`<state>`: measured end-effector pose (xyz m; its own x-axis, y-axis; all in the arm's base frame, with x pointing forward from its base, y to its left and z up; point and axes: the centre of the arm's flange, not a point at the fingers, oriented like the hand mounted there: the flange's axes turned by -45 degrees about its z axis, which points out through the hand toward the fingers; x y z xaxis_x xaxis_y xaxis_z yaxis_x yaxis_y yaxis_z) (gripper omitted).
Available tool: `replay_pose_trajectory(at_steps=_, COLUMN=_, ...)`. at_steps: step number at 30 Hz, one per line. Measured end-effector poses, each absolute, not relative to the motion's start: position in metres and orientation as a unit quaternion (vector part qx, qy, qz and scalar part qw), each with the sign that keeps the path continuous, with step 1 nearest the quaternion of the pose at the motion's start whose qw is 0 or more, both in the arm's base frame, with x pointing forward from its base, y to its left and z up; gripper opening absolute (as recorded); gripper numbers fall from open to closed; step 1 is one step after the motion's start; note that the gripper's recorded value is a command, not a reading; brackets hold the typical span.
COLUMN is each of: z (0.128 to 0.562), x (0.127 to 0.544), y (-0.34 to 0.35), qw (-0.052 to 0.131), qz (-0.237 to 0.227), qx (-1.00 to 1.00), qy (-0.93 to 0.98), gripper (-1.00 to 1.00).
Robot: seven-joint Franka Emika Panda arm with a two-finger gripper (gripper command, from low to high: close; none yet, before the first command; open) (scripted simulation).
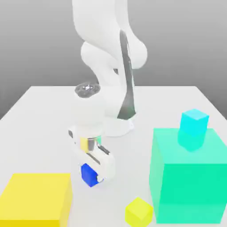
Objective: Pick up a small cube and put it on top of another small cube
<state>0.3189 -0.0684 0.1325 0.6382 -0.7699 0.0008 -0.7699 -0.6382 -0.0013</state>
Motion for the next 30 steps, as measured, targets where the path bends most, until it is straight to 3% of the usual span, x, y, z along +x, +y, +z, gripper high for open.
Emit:
replay_pose_trajectory(at_steps=3, z=0.133, x=0.319, y=-0.068, qw=0.0, qz=-0.001, qx=-0.905, qy=0.425, gripper=-1.0)
replay_pose_trajectory(at_steps=11, z=0.19, x=0.319, y=-0.068, qw=0.0, qz=-0.001, qx=-0.905, qy=0.425, gripper=-1.0)
replay_pose_trajectory(at_steps=21, z=0.215, x=0.397, y=-0.016, qw=-0.013, qz=0.001, qx=-0.907, qy=0.421, gripper=-1.0)
replay_pose_trajectory(at_steps=30, z=0.244, x=0.463, y=0.056, qw=-0.003, qz=0.0, qx=-0.905, qy=0.426, gripper=-1.0)
